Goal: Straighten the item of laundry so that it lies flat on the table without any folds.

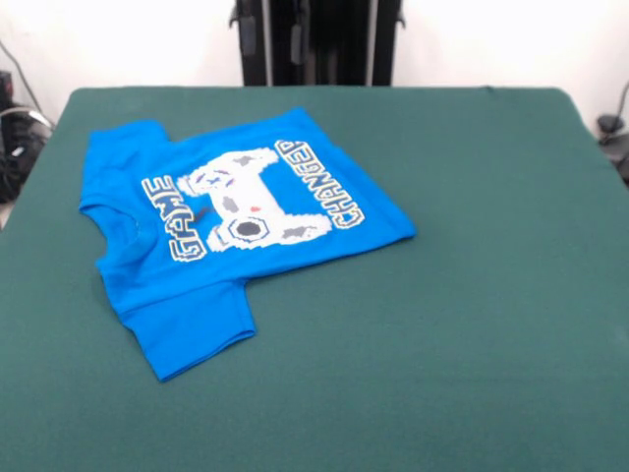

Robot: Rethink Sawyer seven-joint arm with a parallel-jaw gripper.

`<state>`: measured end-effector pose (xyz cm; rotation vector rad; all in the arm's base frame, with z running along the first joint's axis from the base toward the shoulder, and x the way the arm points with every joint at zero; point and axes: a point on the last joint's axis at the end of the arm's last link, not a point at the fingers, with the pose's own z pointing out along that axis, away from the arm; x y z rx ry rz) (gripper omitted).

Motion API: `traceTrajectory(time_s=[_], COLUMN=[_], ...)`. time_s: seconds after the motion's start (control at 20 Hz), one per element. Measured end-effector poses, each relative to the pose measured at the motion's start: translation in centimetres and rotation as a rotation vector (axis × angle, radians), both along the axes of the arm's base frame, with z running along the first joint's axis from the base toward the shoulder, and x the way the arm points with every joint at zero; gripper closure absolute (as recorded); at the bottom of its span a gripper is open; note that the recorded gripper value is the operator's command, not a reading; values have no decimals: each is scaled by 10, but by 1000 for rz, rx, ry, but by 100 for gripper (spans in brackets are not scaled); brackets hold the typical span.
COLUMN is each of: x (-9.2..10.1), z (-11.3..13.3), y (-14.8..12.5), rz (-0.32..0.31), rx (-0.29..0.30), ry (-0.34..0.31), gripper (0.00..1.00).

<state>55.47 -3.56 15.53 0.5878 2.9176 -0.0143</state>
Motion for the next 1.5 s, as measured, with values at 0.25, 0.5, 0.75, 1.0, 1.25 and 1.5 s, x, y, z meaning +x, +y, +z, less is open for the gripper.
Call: traceTrajectory(time_s=[0.25,0.5,0.75,1.0,1.25,1.5], x=[0,2,4,8,9,9], z=[1,4,10,21,26,26], y=[9,10,10,9,8,5], rz=[-3,-12,-24,-39,-41,-45], rx=[1,6,8,8,4,4], ry=[2,-1,-9,-20,-30,-29], gripper=[0,0,0,0,0,0])
